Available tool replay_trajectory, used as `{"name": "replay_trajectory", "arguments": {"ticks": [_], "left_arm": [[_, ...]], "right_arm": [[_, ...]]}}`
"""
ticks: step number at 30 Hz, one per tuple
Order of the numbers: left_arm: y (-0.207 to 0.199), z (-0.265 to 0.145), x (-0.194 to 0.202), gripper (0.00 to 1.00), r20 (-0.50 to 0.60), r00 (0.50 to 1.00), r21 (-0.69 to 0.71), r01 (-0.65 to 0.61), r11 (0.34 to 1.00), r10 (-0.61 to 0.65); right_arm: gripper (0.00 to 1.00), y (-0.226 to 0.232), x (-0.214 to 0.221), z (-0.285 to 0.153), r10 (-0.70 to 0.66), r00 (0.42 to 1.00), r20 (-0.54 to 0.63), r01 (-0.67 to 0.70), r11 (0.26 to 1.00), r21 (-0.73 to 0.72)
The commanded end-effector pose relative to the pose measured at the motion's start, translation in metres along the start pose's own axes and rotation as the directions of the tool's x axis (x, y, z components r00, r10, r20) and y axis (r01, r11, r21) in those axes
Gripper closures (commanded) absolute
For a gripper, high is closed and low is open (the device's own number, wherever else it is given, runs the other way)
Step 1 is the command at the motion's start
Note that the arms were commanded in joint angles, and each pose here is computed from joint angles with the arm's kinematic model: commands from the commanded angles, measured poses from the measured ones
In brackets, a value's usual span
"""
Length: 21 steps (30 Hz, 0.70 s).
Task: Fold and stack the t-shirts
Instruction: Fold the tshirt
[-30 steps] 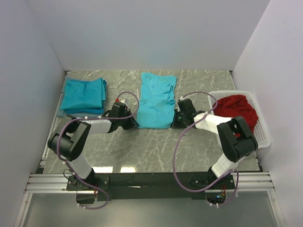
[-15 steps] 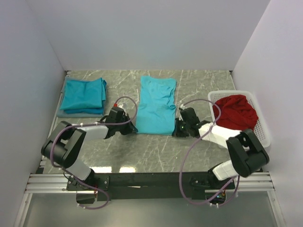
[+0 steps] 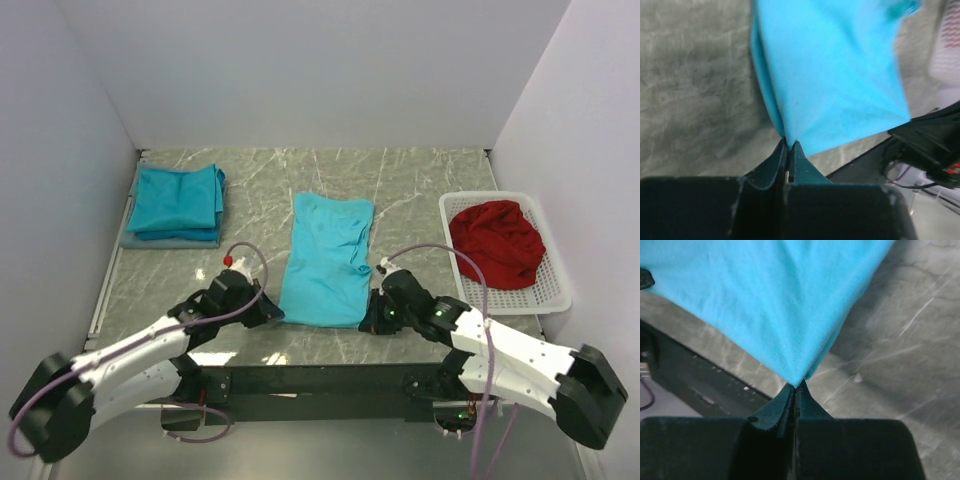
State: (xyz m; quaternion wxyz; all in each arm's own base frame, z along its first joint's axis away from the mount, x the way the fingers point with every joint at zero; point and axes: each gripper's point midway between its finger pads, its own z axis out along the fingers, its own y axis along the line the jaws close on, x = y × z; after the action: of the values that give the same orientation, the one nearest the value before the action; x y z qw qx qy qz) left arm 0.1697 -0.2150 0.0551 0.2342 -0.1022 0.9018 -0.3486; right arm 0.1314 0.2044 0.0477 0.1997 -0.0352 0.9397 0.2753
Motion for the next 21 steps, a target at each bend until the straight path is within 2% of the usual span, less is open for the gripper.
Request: {"name": "replay_trajectory", "arguments": {"ticks": [1, 3, 5, 7, 9, 11, 12, 13, 16, 21], "left_arm": [[-0.006, -0.019, -0.014, 0.99, 0.093, 0.994, 0.005, 0.060, 0.998, -0.060], [-0.018, -0.029, -0.026, 0.99, 0.149, 0.988, 0.047, 0.042, 0.998, -0.048], [-0.034, -0.036, -0.047, 0.99, 0.225, 0.974, 0.075, 0.014, 0.997, -0.030], [-0.048, -0.040, -0.069, 1.00, 0.291, 0.956, 0.063, 0.008, 0.998, -0.026], [-0.049, -0.037, -0.086, 1.00, 0.336, 0.942, -0.002, -0.010, 1.000, 0.010], [-0.067, -0.042, -0.110, 1.00, 0.391, 0.920, -0.017, -0.034, 0.999, 0.038], [-0.064, -0.034, -0.115, 1.00, 0.384, 0.922, -0.053, -0.033, 0.998, 0.051], [-0.081, -0.038, -0.129, 1.00, 0.406, 0.912, -0.033, -0.045, 0.998, 0.054], [-0.096, -0.031, -0.156, 1.00, 0.430, 0.899, -0.045, -0.075, 0.996, 0.087], [-0.111, -0.023, -0.203, 1.00, 0.457, 0.886, -0.025, -0.075, 0.997, 0.079]], "right_arm": [[1.00, 0.011, -0.009, -0.017, 0.030, 0.999, 0.044, -0.029, 0.999, -0.023], [1.00, 0.020, -0.033, -0.027, -0.007, 0.992, 0.125, 0.009, 1.000, -0.018], [1.00, 0.013, -0.057, -0.031, -0.033, 0.981, 0.191, 0.022, 0.998, 0.056], [1.00, 0.021, -0.088, -0.041, -0.038, 0.960, 0.277, 0.022, 0.998, 0.063], [1.00, 0.020, -0.110, -0.045, -0.044, 0.949, 0.311, 0.026, 0.998, 0.064], [1.00, 0.020, -0.134, -0.052, -0.062, 0.936, 0.347, 0.036, 0.996, 0.083], [1.00, 0.013, -0.147, -0.056, -0.050, 0.927, 0.372, 0.012, 0.994, 0.106], [1.00, 0.017, -0.160, -0.062, -0.053, 0.914, 0.403, 0.013, 0.995, 0.102], [1.00, 0.019, -0.186, -0.069, -0.062, 0.894, 0.443, 0.022, 0.995, 0.096], [1.00, 0.011, -0.218, -0.069, -0.093, 0.891, 0.444, 0.033, 0.989, 0.141]]}}
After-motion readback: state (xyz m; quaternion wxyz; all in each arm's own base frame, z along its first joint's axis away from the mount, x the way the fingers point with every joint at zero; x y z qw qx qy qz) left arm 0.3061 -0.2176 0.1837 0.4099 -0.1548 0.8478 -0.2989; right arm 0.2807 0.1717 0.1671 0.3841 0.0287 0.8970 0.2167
